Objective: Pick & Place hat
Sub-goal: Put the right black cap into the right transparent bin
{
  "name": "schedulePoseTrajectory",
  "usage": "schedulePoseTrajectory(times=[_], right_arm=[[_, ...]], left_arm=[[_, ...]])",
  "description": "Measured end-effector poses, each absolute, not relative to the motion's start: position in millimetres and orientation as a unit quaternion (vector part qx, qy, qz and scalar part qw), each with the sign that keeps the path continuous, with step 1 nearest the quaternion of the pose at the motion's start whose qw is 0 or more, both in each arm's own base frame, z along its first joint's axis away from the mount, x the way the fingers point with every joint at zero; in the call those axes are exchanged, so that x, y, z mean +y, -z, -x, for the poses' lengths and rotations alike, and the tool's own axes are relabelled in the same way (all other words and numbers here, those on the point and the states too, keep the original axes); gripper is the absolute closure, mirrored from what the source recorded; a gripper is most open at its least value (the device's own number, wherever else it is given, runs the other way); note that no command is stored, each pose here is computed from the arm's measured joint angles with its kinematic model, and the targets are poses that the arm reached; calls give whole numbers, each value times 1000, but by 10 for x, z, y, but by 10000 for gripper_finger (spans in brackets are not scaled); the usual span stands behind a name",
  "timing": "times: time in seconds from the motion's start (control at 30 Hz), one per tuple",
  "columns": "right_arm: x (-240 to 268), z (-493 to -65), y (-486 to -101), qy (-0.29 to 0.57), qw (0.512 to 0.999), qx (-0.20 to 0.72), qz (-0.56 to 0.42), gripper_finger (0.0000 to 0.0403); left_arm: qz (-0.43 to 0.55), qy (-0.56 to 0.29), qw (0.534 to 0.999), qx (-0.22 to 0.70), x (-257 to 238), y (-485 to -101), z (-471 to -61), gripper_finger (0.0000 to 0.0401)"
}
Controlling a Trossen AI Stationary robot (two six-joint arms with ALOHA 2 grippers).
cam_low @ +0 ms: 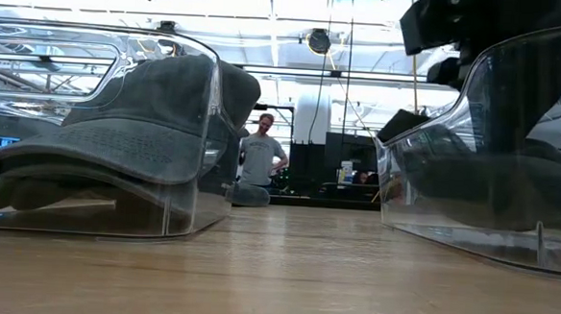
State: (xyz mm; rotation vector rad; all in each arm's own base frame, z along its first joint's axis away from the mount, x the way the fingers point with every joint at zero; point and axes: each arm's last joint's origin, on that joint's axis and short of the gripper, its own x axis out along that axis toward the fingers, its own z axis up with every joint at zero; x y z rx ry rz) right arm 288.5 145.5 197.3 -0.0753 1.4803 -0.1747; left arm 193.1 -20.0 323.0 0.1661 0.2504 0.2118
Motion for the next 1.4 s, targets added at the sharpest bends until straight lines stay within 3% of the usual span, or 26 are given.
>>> schedulePoseTrajectory(times=[0.17,0.43,0.57,1.03,1.4], right_arm=[[1421,-2876,-2008,106,739,665,16,403],[1410,-2722,-2415,128,795,593,-6,403],[1499,-2700,-2479,96,814,572,-3,403],[1474,-2635,-1783,72,788,607,-70,403],[1476,-2542,-2280,58,829,552,-70,403]], left_arm=[[-83,-105,983,125,-200,-3228,-1931,127],[-83,-105,983,125,-200,-3229,-1932,115],[-82,-106,983,125,-199,-3228,-1932,118],[-83,-105,983,125,-199,-3228,-1932,116],[-82,-106,983,125,-199,-3228,-1932,127]])
